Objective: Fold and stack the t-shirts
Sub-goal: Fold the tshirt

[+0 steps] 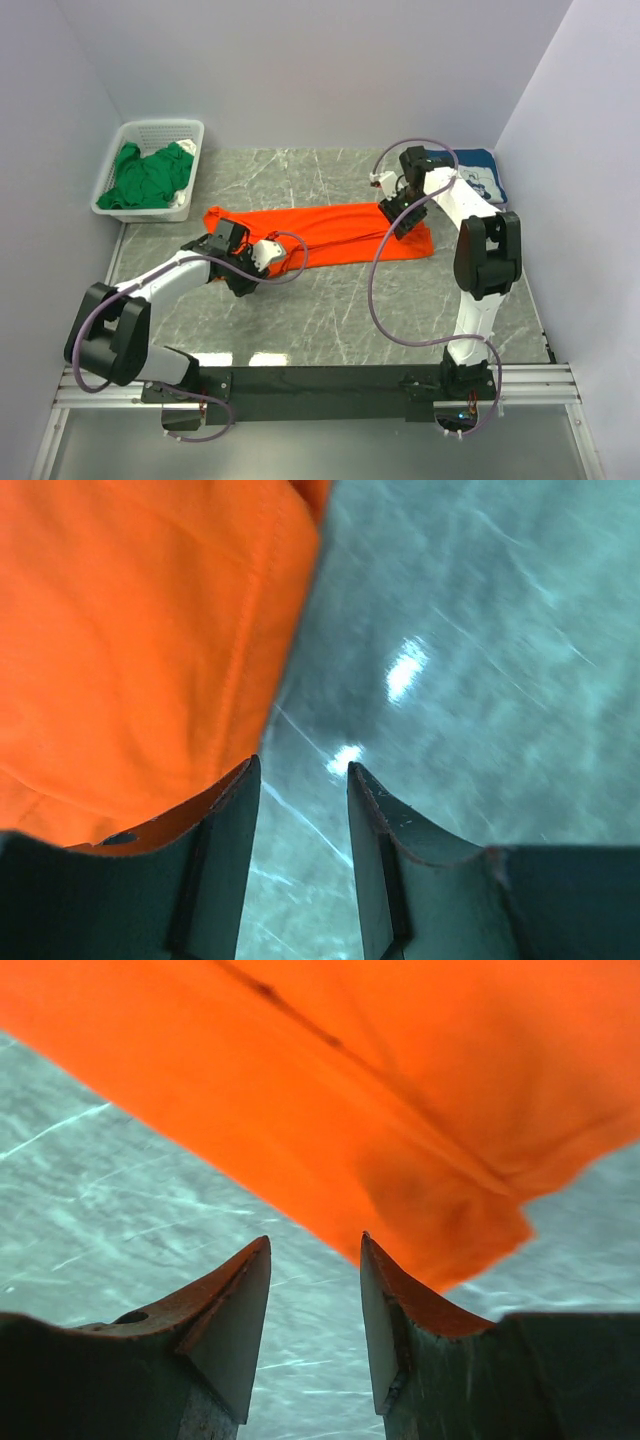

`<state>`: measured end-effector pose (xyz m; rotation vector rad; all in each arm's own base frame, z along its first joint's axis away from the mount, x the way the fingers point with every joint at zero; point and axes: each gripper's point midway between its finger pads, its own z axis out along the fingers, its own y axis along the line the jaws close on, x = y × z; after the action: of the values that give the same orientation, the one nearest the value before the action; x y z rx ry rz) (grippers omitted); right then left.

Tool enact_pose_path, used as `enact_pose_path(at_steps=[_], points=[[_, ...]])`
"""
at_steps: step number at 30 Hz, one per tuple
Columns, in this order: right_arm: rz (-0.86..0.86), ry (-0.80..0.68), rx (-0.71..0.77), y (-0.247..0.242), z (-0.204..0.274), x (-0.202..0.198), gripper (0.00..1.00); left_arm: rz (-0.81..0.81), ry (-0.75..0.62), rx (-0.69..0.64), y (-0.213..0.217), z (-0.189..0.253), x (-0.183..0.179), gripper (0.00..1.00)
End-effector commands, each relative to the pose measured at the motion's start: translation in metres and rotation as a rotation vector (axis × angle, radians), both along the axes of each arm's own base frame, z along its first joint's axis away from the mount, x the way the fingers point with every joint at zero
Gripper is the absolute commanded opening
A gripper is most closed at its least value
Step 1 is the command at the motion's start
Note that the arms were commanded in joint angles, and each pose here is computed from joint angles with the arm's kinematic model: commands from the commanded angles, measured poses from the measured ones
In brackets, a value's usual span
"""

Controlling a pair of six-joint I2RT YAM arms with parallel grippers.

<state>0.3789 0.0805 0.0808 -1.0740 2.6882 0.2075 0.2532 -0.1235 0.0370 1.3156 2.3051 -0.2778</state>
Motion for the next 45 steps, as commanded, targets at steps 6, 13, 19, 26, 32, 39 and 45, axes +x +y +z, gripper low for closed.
enact_pose_path(at_steps=[6,13,19,26,32,39,45], points=[[-0.01,0.011,0.04,0.008,0.01,-0.014,0.47,0.058,-0.166,0.087,0.004,-0.012,0.042,0.46],[-0.009,0.016,0.032,0.006,0.007,-0.014,0.45,0.03,-0.097,0.142,0.007,-0.04,0.041,0.44],[-0.008,0.022,0.01,0.002,0.0,-0.016,0.44,0.006,-0.06,0.14,0.005,-0.044,0.035,0.17],[0.002,0.021,0.008,0.001,0.001,-0.018,0.43,-0.045,-0.025,0.073,-0.003,-0.002,0.029,0.01],[0.008,0.022,0.01,0.001,-0.002,-0.019,0.41,-0.055,-0.069,0.014,-0.006,0.043,0.053,0.01],[0.006,0.027,0.011,0.0,-0.005,-0.021,0.41,-0.009,-0.137,-0.015,-0.002,0.066,0.122,0.01],[0.013,0.033,-0.007,-0.004,-0.008,-0.025,0.42,-0.09,0.01,-0.052,0.0,0.047,0.123,0.01]])
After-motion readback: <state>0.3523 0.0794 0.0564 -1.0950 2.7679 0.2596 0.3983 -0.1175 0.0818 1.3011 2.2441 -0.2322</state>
